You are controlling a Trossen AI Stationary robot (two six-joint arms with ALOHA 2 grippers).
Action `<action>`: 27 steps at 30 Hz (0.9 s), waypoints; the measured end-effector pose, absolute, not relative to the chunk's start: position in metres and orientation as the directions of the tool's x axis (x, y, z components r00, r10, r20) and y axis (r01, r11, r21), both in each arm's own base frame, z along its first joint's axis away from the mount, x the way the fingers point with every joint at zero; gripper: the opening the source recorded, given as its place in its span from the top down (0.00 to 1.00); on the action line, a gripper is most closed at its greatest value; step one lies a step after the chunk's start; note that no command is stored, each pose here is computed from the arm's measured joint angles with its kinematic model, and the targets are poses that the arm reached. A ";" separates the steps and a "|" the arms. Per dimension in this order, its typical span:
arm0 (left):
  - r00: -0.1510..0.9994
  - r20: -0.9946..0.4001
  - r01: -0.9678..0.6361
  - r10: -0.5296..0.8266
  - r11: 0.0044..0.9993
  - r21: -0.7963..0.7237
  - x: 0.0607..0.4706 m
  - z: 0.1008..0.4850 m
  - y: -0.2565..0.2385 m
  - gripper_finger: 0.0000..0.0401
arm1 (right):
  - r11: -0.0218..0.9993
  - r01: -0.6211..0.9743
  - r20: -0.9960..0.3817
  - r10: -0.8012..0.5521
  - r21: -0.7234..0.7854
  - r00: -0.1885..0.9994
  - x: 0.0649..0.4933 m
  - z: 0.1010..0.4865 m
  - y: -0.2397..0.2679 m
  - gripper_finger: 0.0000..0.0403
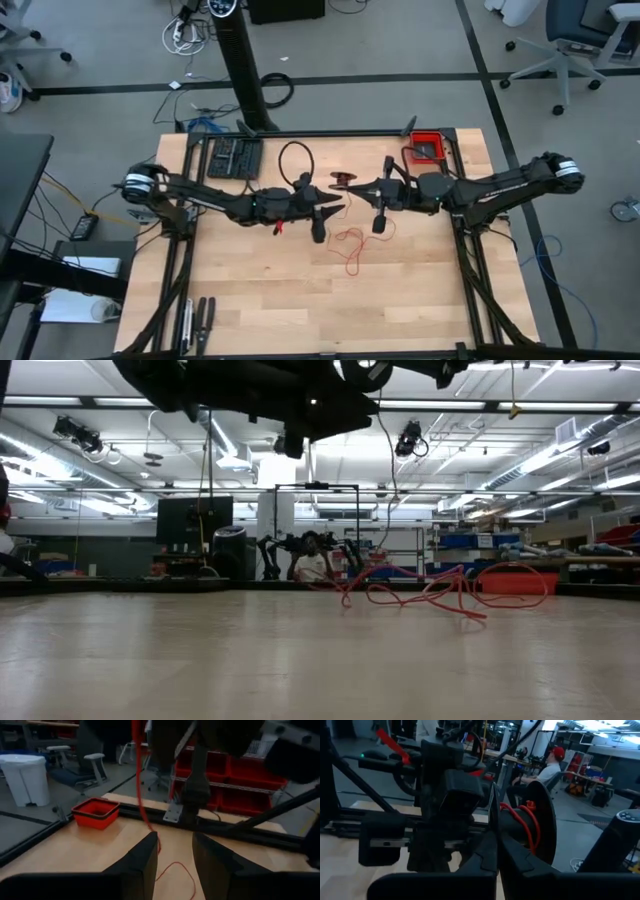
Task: Coil cords
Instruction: Coil the red wire on the black spool
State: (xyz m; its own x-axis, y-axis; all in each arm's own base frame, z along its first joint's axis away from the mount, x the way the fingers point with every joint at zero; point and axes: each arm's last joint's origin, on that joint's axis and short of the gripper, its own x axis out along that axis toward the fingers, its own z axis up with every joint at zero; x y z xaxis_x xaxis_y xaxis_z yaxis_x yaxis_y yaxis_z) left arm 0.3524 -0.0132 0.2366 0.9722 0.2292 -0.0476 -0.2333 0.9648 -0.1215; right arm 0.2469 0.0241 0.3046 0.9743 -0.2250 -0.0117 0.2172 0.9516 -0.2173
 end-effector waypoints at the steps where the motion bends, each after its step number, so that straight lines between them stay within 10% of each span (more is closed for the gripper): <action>1: 0.971 -0.048 -0.238 0.233 0.964 -0.119 0.354 0.235 -0.013 0.68 | 0.952 0.218 -0.010 -0.225 -0.217 0.974 0.247 0.304 0.024 1.00; 27: 0.949 -0.008 -0.314 0.314 0.949 -0.028 0.364 0.218 -0.009 0.68 | 0.966 0.175 0.044 -0.170 -0.188 0.984 0.254 0.305 0.029 1.00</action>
State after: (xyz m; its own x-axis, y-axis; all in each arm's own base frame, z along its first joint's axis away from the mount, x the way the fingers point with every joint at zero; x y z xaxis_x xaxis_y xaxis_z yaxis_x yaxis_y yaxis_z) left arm 0.3636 -0.0085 0.2180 0.9493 0.3143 -0.0080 -0.3144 0.9489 -0.0279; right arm 0.2542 0.0287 0.3052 0.9845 -0.1698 0.0440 0.1751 0.9663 -0.1884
